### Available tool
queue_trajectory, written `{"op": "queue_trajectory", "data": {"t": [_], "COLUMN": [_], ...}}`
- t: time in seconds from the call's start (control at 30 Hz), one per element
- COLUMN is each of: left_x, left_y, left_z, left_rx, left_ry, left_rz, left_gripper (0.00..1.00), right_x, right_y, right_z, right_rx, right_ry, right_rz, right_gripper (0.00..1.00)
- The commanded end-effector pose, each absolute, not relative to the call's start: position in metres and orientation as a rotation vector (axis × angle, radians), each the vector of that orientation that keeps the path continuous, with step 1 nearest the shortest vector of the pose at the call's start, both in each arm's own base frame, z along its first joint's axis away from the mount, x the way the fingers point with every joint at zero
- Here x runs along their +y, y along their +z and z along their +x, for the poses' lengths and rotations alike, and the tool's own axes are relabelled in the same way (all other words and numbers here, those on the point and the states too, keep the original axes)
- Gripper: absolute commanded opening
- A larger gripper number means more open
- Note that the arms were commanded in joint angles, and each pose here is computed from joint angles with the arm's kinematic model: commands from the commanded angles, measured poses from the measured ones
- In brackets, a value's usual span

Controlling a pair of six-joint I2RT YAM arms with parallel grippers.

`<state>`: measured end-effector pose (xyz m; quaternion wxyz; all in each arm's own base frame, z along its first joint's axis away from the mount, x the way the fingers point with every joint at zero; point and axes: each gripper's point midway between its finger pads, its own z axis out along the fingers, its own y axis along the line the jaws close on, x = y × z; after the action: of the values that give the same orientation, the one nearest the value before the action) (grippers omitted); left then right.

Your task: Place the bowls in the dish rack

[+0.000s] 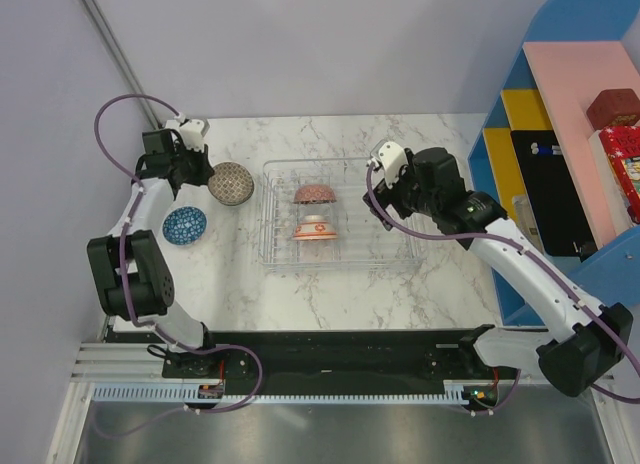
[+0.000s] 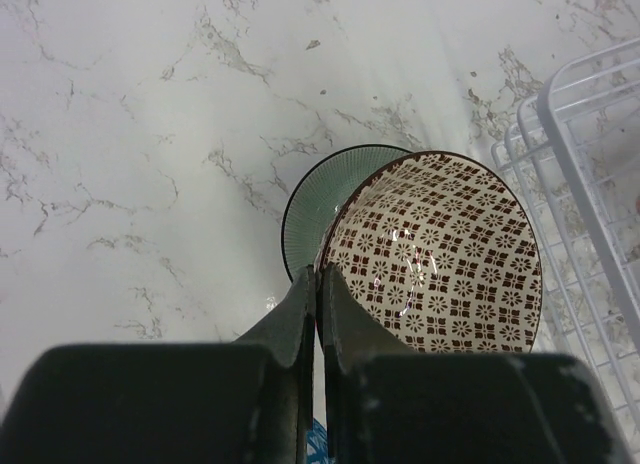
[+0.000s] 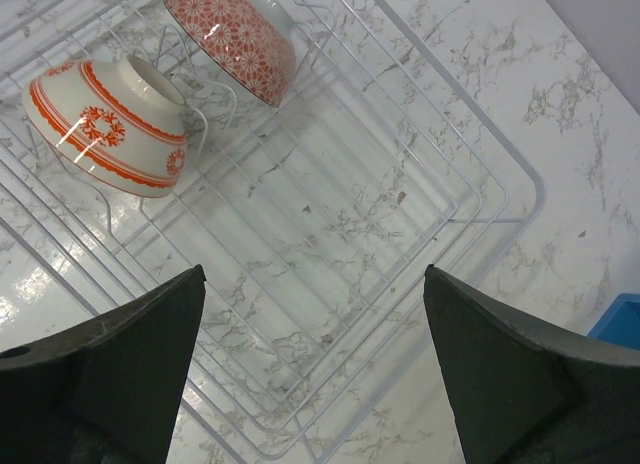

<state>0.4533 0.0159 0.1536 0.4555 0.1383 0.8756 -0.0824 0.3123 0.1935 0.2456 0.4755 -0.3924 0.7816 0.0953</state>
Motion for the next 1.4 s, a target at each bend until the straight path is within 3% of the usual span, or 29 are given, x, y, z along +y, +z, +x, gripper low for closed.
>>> {"op": "queue_trajectory", "data": {"t": [0.0,0.47,0.67,0.97,1.37], "left_x": [0.003,-0.083,-0.145,-0.213,-0.285], "left_y": [0.227,0.304,0.319,0.329,0.31], "left_z": [0.448,0.41,0.404,0.41,0.406], "left_rx": [1.978,1.795,1.734,1.662,1.652], "left_ry": [-0.256,-0.565,-0.703,-0.905,-1.072], "left_rz": [0.361,0.537,0.686,0.822,0.934], "left_gripper": [0.02,0.02,0.02,0.02,0.02], "right_x": [0.213,0.273,0.288,0.253,0.244], "right_y": [0.283,0.345,0.326,0.295,0.27], "right_z": [0.326,0.342,0.346,0.362,0.349], "right_rx": [1.84,1.812,1.89,1.946,1.945], "right_ry": [0.331,0.763,1.04,1.518,1.69], "right_rz": [-0.856,-0.674,-0.641,-0.428,-0.425], "right_gripper": [0.97,0.97,0.97,0.98,0.98]}}
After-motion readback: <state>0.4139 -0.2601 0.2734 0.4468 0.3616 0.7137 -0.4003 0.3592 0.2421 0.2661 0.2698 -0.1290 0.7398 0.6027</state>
